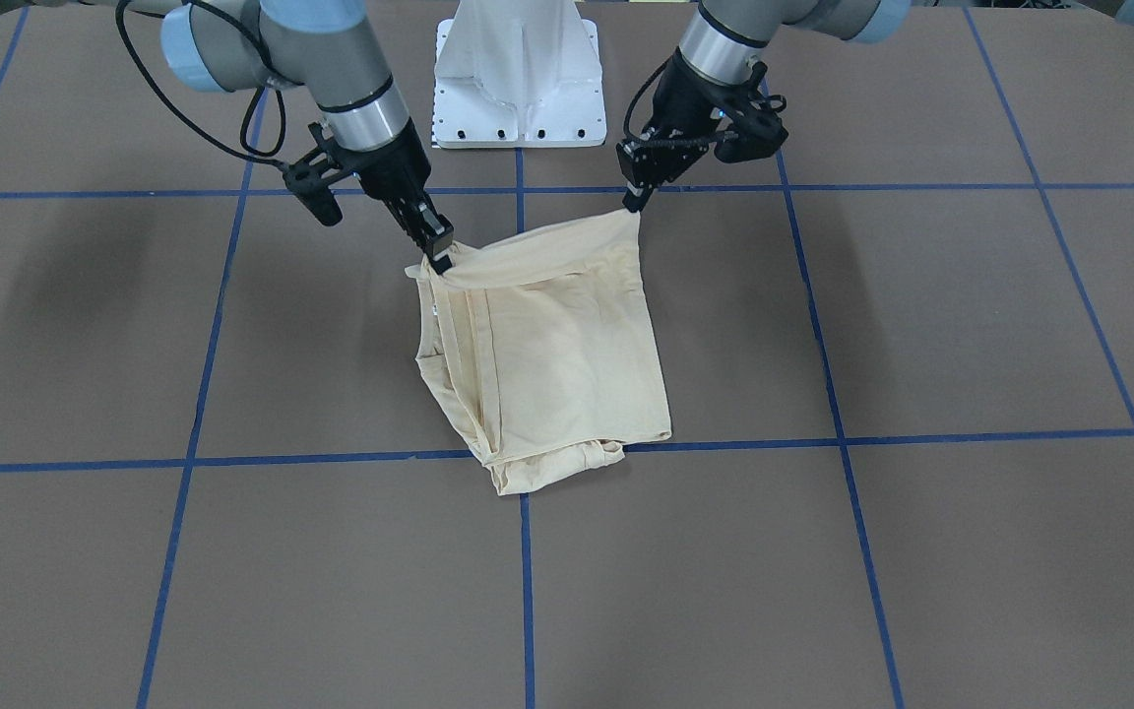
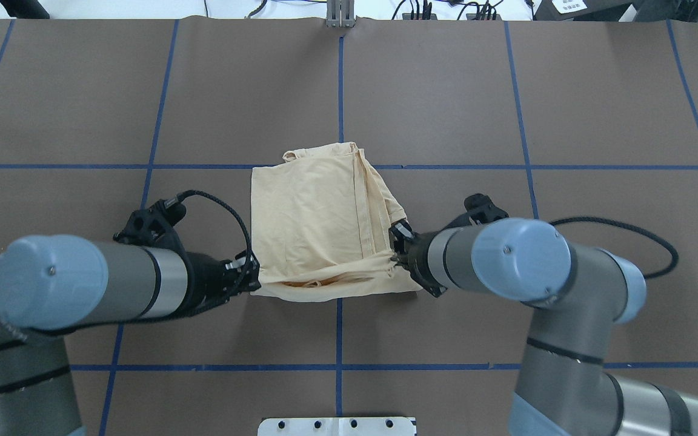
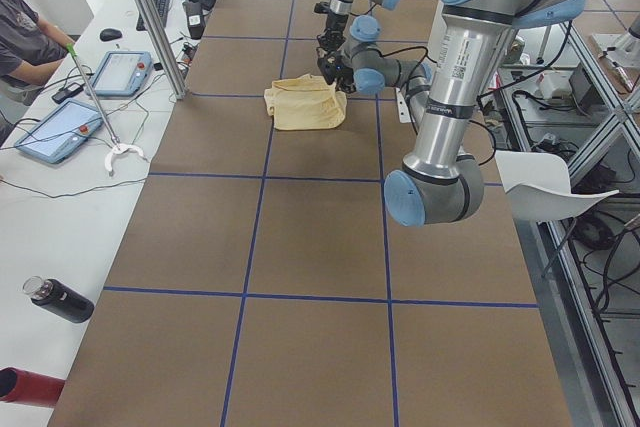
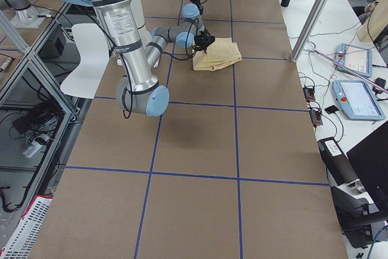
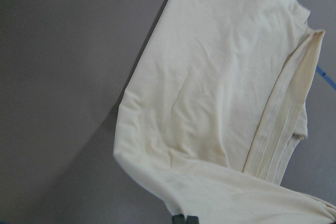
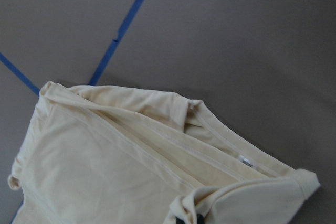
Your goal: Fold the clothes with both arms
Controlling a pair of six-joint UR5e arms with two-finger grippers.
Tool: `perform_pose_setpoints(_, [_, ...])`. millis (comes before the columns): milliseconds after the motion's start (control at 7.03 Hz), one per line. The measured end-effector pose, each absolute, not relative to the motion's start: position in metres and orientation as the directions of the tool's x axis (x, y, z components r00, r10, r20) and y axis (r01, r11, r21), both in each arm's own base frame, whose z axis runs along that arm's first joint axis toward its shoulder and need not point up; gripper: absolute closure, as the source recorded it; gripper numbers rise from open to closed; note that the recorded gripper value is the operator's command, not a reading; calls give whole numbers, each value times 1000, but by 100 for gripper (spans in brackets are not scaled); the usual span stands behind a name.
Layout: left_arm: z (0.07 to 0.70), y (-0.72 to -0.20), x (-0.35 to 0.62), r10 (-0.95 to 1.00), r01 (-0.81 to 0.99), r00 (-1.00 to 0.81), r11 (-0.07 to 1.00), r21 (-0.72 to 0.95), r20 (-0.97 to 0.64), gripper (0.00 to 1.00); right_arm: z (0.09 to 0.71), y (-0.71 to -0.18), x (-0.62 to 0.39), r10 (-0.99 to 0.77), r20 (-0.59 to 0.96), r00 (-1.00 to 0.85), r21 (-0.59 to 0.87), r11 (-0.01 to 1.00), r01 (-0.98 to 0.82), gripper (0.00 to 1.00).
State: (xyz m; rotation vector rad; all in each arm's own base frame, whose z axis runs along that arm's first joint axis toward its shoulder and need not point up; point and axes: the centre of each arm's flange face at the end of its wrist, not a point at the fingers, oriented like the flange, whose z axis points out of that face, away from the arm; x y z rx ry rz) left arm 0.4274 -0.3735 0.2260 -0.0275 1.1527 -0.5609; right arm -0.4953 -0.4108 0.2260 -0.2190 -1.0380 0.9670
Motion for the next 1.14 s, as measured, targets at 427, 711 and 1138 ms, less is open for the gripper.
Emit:
perform_pose_setpoints(427, [269,-489,436,-407,496,298,839,-224,-863,100,222,-527,-520,763,599,244,-534,608,-588,100])
perform_pose_setpoints(711, [289,-531,447,-409,524,283,824,-217,-868,100,208,-566,-531,756,596,272,-520,621,-586,100])
perform_pose_setpoints(1138, [312,-552,459,-392,529,297,827,-192,-870,52,218,-602,-550,734,626,265,-507,640,-577,13])
